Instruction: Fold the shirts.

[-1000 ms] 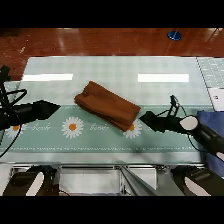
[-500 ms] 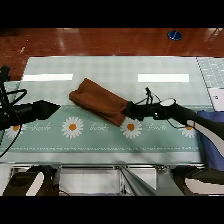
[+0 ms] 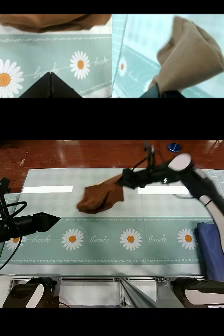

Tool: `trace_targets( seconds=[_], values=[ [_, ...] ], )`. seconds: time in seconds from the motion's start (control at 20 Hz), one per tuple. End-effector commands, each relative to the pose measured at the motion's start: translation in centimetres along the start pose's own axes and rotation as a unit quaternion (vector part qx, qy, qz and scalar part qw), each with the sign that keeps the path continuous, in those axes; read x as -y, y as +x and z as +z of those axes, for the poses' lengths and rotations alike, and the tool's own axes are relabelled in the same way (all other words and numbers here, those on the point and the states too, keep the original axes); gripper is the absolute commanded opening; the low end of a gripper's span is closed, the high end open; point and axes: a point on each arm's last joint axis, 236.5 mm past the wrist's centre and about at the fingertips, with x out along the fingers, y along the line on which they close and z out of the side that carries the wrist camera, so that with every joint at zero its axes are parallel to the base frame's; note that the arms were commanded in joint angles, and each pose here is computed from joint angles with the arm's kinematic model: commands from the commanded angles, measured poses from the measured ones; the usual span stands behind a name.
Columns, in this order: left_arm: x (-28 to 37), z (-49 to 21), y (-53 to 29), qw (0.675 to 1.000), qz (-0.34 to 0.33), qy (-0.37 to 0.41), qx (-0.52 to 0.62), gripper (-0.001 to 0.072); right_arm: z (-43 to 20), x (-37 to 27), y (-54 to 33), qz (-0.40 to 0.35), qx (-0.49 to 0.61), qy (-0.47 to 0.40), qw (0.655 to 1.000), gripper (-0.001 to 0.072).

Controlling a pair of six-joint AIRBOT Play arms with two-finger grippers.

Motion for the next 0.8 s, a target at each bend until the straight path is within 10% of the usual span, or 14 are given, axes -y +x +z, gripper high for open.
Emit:
trace_targets(
  seconds=[0.0, 0.75],
  values=[
    [0.0, 0.0, 0.0, 1.000, 0.000, 0.000, 0.000, 0.0018, 5.3, 0.9, -8.4, -0.083, 0.039, -0.021, 0.996, 0.0022],
    [-0.1, 0.7, 0.0, 1.000, 0.002, 0.000, 0.015, 0.0018, -1.8, 15.2, -39.1, -0.280, 0.103, 0.231, 0.926, 0.0021]
  ],
)
